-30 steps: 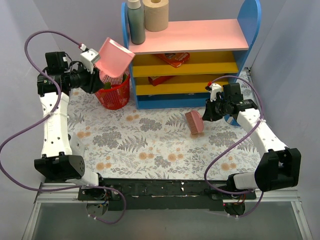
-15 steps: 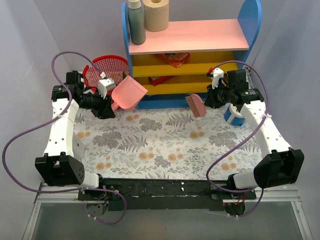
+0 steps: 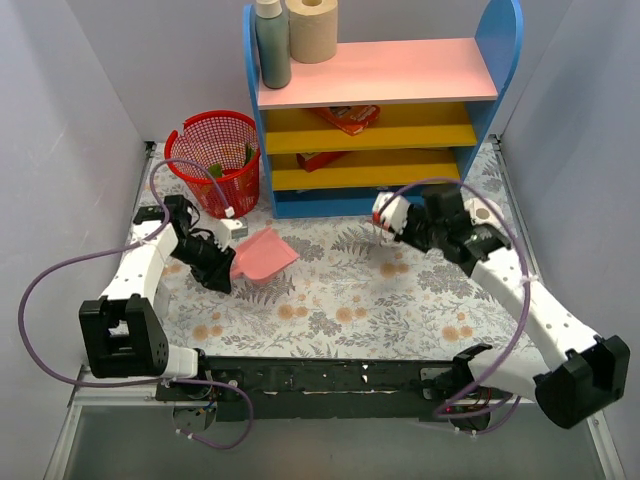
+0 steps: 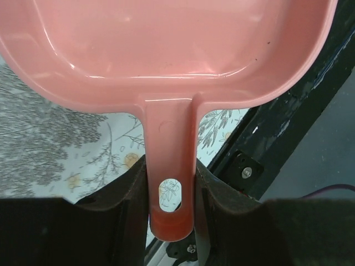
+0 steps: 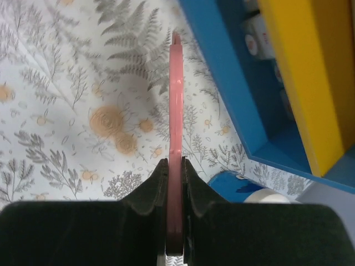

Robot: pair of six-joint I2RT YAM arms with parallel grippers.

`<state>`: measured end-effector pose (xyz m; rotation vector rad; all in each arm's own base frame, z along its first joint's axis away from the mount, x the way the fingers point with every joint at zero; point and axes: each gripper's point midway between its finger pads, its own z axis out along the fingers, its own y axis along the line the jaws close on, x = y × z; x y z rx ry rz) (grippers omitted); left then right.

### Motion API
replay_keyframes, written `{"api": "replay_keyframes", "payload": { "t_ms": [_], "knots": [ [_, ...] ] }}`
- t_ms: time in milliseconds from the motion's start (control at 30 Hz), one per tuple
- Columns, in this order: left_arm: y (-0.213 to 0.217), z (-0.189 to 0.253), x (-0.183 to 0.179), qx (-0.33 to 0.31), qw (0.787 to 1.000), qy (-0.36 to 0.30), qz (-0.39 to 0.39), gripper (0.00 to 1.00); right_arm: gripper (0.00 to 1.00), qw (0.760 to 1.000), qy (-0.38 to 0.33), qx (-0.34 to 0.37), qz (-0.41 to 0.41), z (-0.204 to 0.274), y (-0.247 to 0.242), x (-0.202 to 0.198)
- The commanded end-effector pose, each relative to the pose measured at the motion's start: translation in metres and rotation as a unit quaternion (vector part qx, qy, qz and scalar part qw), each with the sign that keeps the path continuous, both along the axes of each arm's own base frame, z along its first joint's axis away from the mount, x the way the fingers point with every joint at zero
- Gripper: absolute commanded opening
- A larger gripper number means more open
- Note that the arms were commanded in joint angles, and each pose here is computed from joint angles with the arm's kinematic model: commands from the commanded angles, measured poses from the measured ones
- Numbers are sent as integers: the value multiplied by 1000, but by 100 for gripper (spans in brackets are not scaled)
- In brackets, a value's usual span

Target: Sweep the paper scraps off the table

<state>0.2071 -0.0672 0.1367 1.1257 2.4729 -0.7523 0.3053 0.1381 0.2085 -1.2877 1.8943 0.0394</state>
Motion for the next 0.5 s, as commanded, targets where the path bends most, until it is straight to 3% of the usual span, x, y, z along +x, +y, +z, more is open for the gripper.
{"api": "replay_keyframes", "payload": {
  "t_ms": [0,267,467],
  "knots": [
    [4,-33,-3,29,999,22,2,0,1,981,-136,-122,68,-6,0,-7],
    [15,-61,21,69,996,-16,59,0,1,952,-259,-158,52,-5,-3,-14],
    [22,-91,25,141,988,-7,66,0,1,928,-307,-190,88,-26,-2,-23]
  ]
}}
